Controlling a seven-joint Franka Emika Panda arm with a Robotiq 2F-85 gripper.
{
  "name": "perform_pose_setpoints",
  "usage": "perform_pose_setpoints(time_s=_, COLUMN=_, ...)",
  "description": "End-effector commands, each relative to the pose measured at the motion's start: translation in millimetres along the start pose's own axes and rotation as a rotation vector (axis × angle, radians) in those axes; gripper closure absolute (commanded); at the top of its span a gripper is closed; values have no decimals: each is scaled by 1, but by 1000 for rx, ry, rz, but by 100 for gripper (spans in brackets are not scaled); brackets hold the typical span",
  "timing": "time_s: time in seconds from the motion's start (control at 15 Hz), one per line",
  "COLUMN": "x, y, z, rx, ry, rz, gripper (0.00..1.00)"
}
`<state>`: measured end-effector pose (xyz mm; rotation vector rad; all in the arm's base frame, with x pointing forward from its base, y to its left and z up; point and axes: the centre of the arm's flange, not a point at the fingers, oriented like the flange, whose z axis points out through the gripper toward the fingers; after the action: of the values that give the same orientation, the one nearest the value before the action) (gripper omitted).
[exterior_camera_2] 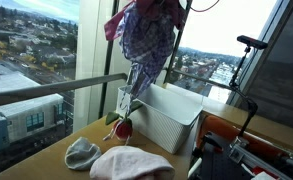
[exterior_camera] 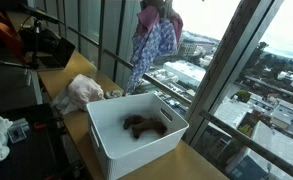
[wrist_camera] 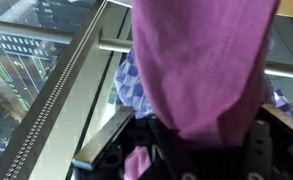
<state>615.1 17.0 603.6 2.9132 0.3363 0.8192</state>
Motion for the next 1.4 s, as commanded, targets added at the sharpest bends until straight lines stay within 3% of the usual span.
perform_pose_setpoints(time_s=0.0, x=29, y=80, z=-48, rx=-13, ry=43, rz=74, gripper=100)
perform_pose_setpoints(time_s=0.27, x=31, y=164, z=-88, rx=-43, ry=87, rz=169, gripper=100)
perform_pose_setpoints(time_s=0.53, x=30, y=204, z=-126, rx=-54, ry=143, rz=223, gripper=100)
perform_pose_setpoints(time_s=0.93, x=30, y=185, z=-148, rx=-48, ry=185, rz=198, gripper=100)
perform_pose_setpoints(time_s=1.33, x=35, y=170, z=-146, rx=-31, ry=189, rz=168, gripper=100)
